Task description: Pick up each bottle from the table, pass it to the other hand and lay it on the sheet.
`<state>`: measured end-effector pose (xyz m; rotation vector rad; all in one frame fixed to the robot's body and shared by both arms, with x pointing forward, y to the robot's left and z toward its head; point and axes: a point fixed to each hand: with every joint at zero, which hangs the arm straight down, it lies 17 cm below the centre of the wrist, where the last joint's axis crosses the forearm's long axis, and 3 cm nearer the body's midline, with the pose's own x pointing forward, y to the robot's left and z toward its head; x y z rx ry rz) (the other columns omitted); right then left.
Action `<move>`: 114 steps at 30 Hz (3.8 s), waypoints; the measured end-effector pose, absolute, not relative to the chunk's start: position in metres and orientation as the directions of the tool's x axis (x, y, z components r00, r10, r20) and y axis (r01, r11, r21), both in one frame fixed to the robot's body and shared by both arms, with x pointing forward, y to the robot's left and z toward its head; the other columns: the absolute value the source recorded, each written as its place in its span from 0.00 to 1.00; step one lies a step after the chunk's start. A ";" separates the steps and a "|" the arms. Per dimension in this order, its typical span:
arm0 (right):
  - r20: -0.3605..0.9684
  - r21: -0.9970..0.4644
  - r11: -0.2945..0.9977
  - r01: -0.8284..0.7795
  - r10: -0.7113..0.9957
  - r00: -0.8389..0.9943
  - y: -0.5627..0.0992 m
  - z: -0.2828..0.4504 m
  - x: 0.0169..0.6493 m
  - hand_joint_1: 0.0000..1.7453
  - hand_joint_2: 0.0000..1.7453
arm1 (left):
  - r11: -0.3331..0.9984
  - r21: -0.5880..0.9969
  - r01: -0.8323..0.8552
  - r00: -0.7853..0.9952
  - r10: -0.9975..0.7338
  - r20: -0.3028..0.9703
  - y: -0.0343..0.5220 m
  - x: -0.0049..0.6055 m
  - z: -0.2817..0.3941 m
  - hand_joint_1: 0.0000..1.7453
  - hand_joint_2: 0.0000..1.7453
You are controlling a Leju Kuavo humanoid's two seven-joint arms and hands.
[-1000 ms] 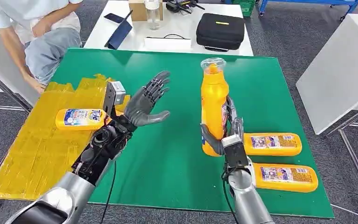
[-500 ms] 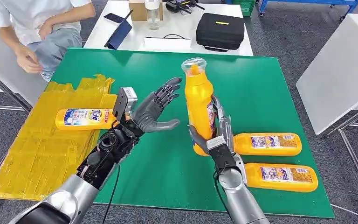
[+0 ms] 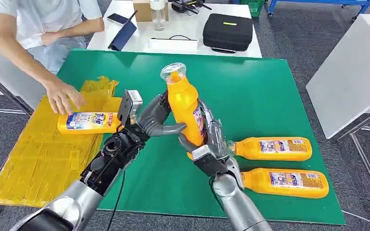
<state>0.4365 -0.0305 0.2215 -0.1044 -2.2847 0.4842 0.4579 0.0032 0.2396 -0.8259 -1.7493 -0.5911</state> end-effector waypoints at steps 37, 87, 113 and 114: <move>0.613 -0.524 0.850 -0.053 0.333 -0.717 0.000 0.194 0.419 1.00 1.00 | 0.607 -0.067 0.792 -0.144 0.294 0.945 -0.001 0.458 0.237 0.00 1.00; 0.710 -0.320 0.947 -0.006 0.236 -0.663 -0.062 0.238 0.411 0.00 0.00 | 0.947 0.311 0.087 -0.439 -0.243 0.865 0.123 0.559 0.247 1.00 1.00; 0.618 -0.283 0.942 0.181 0.323 -0.716 -0.152 0.295 0.418 0.00 1.00 | -0.173 0.895 -0.412 -0.052 -0.976 -0.213 0.246 0.593 0.201 1.00 1.00; 0.612 -0.291 0.937 0.193 0.338 -0.715 -0.156 0.296 0.419 0.00 1.00 | -0.201 0.897 -0.395 -0.062 -0.968 -0.244 0.247 0.594 0.195 1.00 1.00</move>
